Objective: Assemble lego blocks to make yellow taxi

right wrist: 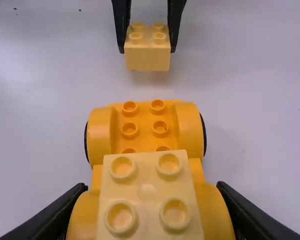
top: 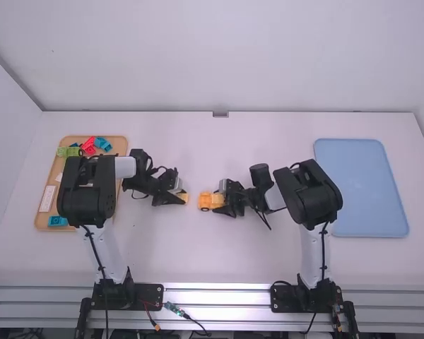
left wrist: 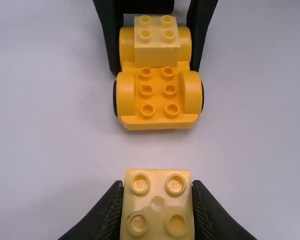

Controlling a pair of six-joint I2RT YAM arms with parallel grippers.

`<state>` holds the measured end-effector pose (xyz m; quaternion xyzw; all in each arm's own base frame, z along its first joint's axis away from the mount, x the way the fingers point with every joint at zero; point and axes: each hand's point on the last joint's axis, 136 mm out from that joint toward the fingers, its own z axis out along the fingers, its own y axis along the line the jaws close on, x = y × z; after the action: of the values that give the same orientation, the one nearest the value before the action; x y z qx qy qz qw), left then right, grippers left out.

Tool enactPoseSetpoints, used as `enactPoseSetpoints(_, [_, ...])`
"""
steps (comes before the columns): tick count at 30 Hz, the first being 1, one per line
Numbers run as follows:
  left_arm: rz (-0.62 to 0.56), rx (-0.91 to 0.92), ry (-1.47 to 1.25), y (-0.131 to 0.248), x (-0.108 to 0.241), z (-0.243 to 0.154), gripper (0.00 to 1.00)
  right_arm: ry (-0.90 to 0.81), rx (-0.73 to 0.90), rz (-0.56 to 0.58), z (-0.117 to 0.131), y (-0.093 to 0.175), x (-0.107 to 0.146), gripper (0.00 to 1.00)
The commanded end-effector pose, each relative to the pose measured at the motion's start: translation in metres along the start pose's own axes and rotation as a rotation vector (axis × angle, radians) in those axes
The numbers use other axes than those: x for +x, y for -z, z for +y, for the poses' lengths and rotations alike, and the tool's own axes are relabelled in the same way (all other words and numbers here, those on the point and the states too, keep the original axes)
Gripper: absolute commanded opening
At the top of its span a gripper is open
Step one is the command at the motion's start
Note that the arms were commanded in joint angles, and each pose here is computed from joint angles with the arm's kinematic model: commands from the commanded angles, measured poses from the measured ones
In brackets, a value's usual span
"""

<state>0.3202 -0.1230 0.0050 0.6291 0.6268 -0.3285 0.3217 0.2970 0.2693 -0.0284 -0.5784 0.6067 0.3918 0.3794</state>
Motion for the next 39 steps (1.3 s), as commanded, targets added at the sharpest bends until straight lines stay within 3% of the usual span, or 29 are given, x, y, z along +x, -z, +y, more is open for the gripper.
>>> enactPoseSetpoints(1, [-0.057, 0.014, -0.024, -0.006, -0.013, 0.0, 0.02, -0.025, -0.005, 0.015, 0.001, -0.003, 0.007, 0.61])
enactPoseSetpoints(16, [0.0, 0.046, 0.015, -0.006, -0.055, 0.012, 0.02, -0.02, -0.004, 0.014, 0.002, -0.003, 0.007, 0.66])
enactPoseSetpoints(24, [0.043, -0.017, -0.015, -0.03, -0.065, 0.006, 0.02, -0.024, 0.001, 0.015, -0.001, -0.002, 0.007, 0.67])
enactPoseSetpoints(34, [-0.063, -0.036, -0.038, -0.037, -0.074, -0.006, 0.02, -0.025, 0.003, 0.014, -0.002, -0.001, 0.007, 0.67])
enactPoseSetpoints(39, [-0.062, -0.059, -0.062, -0.04, -0.069, -0.006, 0.02, -0.025, 0.003, 0.014, -0.002, -0.001, 0.007, 0.67])
